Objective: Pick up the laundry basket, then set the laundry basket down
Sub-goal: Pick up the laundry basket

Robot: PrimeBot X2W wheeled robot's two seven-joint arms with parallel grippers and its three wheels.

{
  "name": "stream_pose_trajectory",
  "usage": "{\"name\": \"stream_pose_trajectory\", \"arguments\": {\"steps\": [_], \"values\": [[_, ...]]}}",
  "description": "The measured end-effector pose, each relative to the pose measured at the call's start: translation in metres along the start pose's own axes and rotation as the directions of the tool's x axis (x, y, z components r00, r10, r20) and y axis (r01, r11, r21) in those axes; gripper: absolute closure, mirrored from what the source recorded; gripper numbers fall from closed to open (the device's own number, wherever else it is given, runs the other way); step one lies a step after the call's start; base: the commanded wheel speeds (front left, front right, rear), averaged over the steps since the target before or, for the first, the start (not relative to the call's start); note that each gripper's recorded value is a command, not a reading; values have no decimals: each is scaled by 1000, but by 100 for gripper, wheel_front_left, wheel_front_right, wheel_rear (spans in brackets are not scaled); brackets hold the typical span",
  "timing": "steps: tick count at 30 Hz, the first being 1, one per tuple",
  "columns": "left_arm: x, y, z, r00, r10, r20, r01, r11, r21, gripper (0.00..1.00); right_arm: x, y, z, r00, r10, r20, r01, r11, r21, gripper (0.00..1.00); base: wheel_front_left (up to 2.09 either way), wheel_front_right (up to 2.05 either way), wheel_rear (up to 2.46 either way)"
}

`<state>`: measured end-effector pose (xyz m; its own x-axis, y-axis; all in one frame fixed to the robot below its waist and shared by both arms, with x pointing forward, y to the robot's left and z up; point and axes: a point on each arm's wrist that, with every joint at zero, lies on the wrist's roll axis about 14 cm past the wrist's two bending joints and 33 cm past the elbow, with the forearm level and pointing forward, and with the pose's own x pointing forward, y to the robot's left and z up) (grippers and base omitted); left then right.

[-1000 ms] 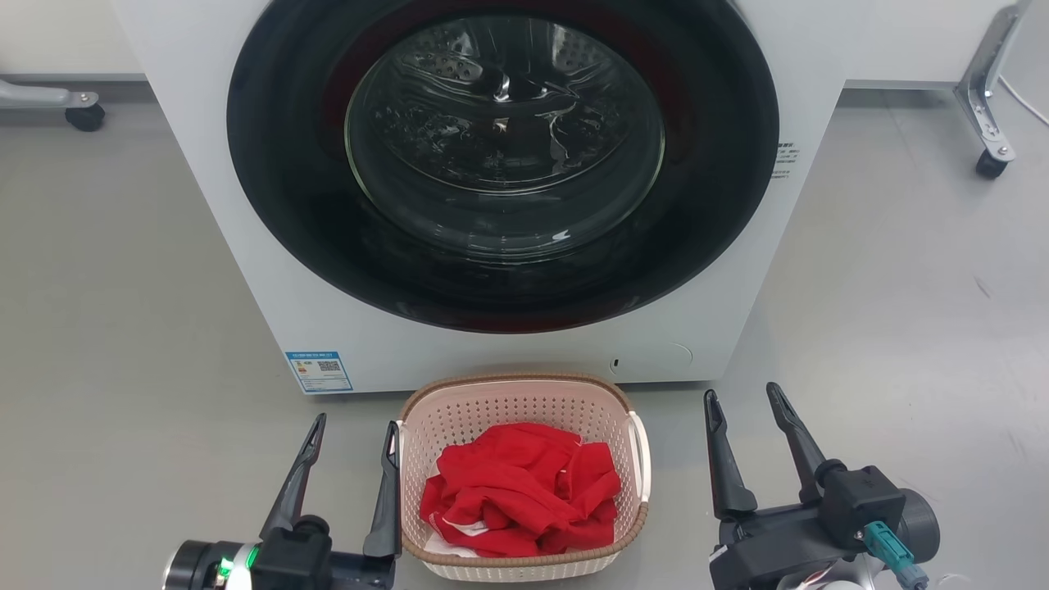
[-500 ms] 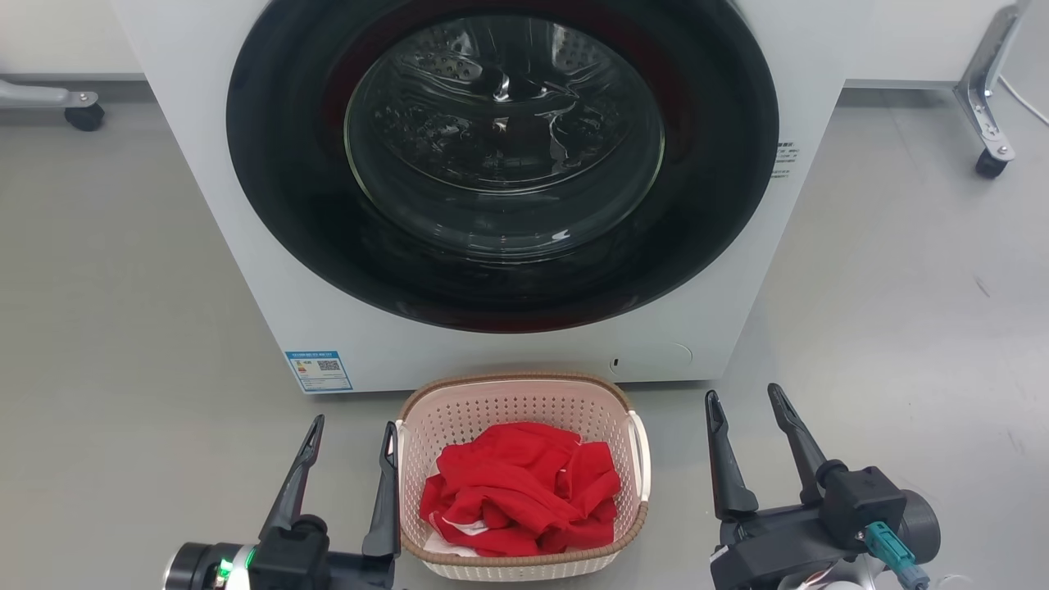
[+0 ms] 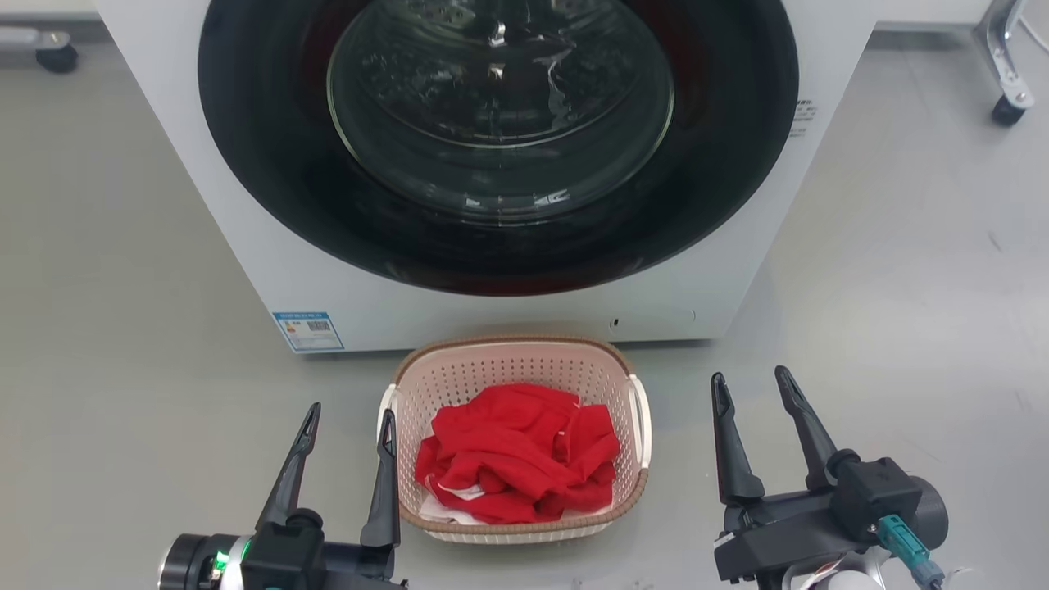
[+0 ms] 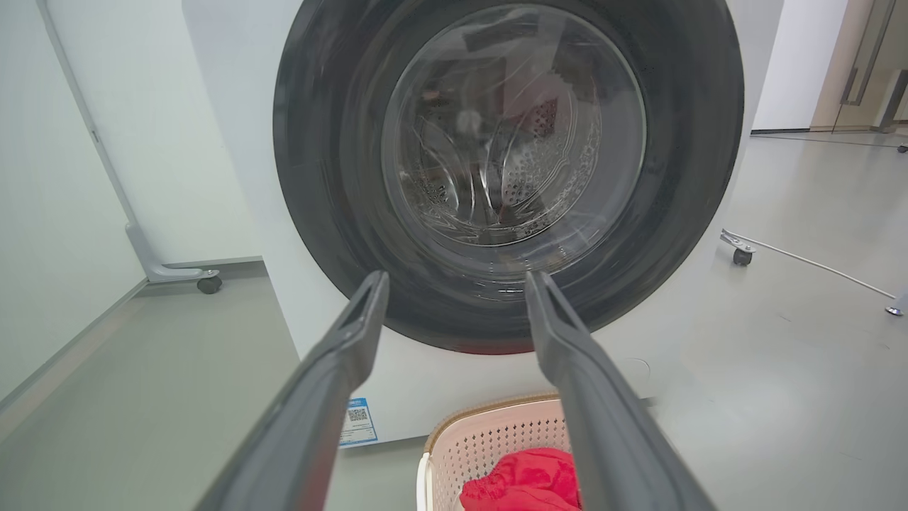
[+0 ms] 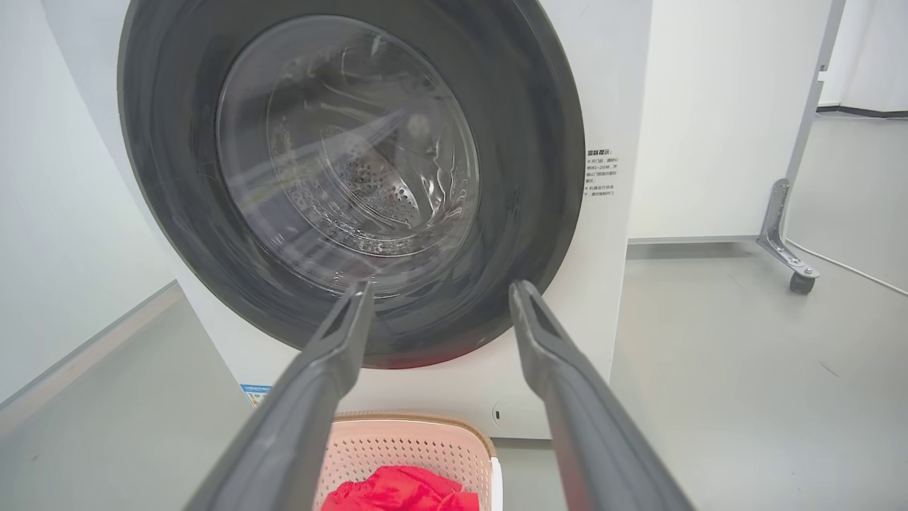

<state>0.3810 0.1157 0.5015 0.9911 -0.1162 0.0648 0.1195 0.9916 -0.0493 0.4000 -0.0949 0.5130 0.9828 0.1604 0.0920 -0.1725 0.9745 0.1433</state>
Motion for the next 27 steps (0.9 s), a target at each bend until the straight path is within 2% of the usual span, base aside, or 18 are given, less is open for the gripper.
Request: {"name": "stream_pose_trajectory", "arguments": {"steps": [8,16,27], "values": [[21,2,-14,1000,0,-29,0,1000,-7,0,25,-9,-9,1000,-5,-9,5,1000,6,0,0,0,0],[51,11,-41,997,22,-79,-24,999,-22,0,57,-29,-35,998,-39,-56,40,999,25,0,0,0,0],[85,27,-106,974,61,-220,-73,996,-45,0,94,-48,-98,982,-39,-185,41,999,8,0,0,0,0]]}}
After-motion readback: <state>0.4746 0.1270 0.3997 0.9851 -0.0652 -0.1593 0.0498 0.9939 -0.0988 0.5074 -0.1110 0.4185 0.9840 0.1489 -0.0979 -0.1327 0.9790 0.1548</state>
